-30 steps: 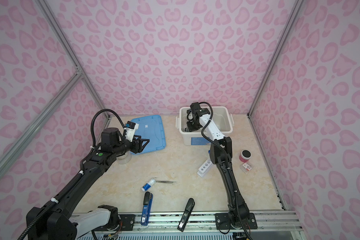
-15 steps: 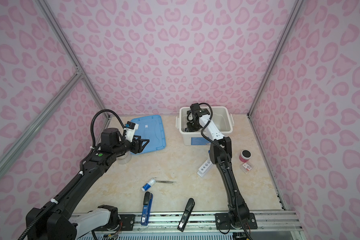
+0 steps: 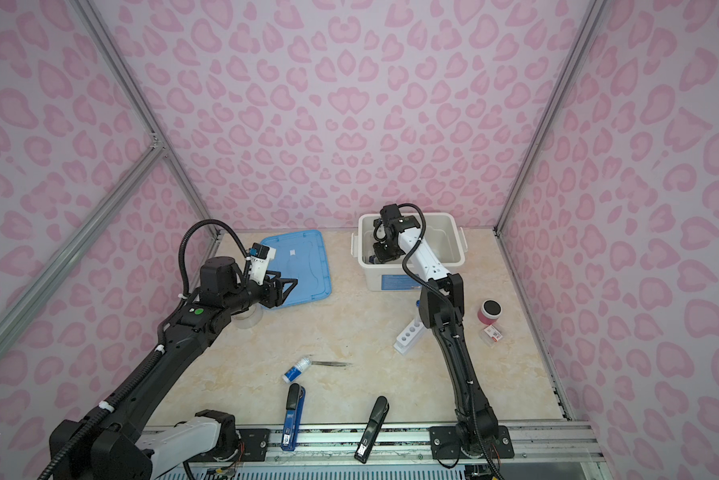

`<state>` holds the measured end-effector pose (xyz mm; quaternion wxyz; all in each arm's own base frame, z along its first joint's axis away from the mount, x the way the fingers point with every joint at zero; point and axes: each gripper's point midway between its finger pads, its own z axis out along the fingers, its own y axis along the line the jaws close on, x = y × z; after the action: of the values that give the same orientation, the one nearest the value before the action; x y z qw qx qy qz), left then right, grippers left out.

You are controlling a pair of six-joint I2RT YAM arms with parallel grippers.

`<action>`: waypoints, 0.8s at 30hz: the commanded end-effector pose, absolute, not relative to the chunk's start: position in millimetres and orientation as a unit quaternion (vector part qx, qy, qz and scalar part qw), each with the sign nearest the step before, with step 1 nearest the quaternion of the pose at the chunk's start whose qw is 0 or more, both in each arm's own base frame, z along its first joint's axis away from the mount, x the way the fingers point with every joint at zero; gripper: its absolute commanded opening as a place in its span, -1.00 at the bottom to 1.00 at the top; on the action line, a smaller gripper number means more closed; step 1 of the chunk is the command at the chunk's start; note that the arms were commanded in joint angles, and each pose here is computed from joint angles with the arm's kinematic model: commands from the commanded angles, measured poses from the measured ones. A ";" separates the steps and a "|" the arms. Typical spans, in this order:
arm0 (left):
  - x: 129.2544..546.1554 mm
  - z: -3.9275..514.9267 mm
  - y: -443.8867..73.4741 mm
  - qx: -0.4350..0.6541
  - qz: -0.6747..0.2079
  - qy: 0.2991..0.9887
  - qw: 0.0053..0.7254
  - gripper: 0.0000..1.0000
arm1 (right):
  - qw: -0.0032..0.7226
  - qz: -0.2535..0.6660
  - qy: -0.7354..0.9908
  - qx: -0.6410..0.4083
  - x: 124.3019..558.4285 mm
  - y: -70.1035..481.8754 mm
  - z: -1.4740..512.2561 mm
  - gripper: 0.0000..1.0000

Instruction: Organize the chemistry lab equipment

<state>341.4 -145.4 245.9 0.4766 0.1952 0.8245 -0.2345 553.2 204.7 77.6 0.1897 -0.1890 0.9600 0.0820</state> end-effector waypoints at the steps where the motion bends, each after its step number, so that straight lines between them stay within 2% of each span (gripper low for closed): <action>1: 341.5 255.1 -145.9 0.199 -0.236 0.814 0.492 0.34 | 0.200 0.083 0.959 -0.185 554.6 201.9 90.7 -0.66; 11: 337.8 258.6 -146.8 0.204 -0.240 0.808 0.499 0.34 | 0.226 0.083 0.955 -0.175 548.3 188.2 140.0 -0.51; 24: 337.9 262.3 -152.6 0.221 -0.250 0.795 0.506 0.34 | 0.287 0.057 0.939 -0.182 507.8 179.0 231.2 -0.49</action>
<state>335.7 -149.4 254.8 0.4906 0.2074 0.8097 -0.2464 511.5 177.9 221.5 0.2727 -0.1786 0.9426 0.0718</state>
